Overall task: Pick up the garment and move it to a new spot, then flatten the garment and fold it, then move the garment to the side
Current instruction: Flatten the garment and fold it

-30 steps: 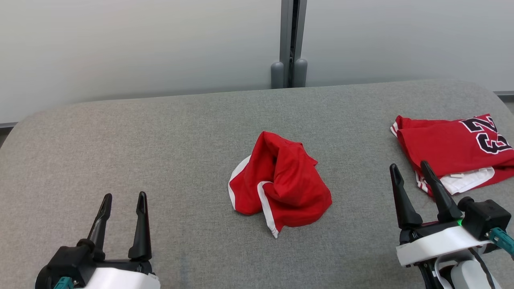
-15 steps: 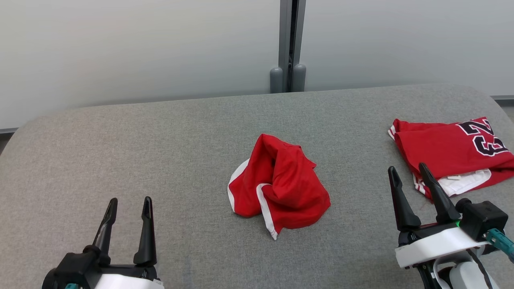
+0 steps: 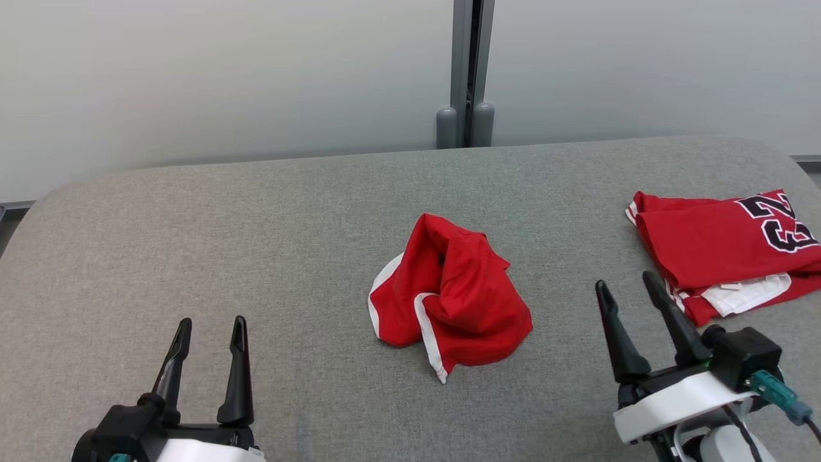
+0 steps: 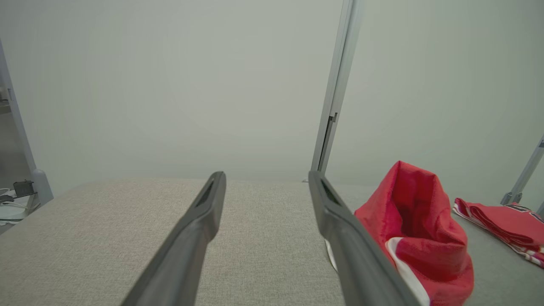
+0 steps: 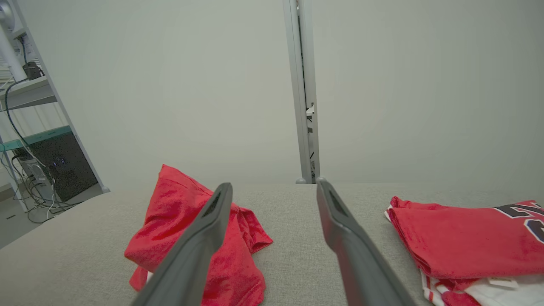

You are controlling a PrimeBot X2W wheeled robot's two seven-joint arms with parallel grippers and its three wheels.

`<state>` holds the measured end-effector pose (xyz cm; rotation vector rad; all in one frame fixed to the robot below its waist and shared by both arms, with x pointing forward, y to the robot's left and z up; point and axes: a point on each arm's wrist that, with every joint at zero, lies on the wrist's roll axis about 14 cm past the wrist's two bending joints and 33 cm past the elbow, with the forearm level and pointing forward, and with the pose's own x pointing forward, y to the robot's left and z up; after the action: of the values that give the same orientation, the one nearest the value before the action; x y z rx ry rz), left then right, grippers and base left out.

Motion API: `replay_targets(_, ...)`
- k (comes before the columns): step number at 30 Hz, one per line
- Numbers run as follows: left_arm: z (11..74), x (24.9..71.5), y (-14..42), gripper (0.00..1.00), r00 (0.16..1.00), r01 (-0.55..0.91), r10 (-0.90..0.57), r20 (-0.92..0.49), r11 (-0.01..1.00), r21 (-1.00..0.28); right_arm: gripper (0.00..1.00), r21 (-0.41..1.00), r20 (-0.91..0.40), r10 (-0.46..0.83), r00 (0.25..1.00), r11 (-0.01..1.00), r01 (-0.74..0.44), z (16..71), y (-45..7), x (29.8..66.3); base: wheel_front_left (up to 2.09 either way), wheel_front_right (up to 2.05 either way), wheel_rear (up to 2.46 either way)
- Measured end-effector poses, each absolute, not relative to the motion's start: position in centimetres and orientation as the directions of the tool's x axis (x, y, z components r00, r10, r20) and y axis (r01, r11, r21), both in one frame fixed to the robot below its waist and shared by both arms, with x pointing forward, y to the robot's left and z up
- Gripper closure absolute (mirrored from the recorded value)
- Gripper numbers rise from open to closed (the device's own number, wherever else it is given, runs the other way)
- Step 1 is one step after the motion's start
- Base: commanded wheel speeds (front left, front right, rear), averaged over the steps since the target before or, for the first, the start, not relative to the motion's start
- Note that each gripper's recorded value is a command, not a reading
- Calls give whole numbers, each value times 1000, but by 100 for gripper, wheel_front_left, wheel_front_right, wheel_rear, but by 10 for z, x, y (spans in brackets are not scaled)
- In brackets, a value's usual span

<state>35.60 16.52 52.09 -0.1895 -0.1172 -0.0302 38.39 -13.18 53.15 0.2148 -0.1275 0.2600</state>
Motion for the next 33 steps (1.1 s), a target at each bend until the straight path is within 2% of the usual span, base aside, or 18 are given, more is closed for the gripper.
replay_targets(5,518,352,169,0,994,27,-6,113,981,-192,0,191,79,397,915,894,-404,516,-83,380,0,0,0)
replay_targets(9,517,348,178,0,994,-2,25,111,981,-196,0,214,-75,548,833,825,-524,483,-33,367,0,0,0)
replay_targets(12,516,343,185,0,993,-24,45,106,980,-198,0,219,-196,602,774,796,-564,458,-15,362,0,0,0)
replay_targets(15,515,339,194,0,992,-49,72,105,978,-201,0,222,-309,627,715,779,-587,434,-2,357,0,0,0)
replay_targets(21,510,326,209,0,988,-106,127,89,972,-209,0,224,-410,644,646,758,-613,411,14,359,0,0,0)
replay_targets(32,505,318,225,0,980,-165,184,73,962,-217,0,213,-483,628,611,761,-613,387,24,368,0,0,0)
replay_targets(33,505,319,226,0,980,-167,186,73,962,-216,50,215,-483,626,613,763,-610,386,25,369,0,0,0)
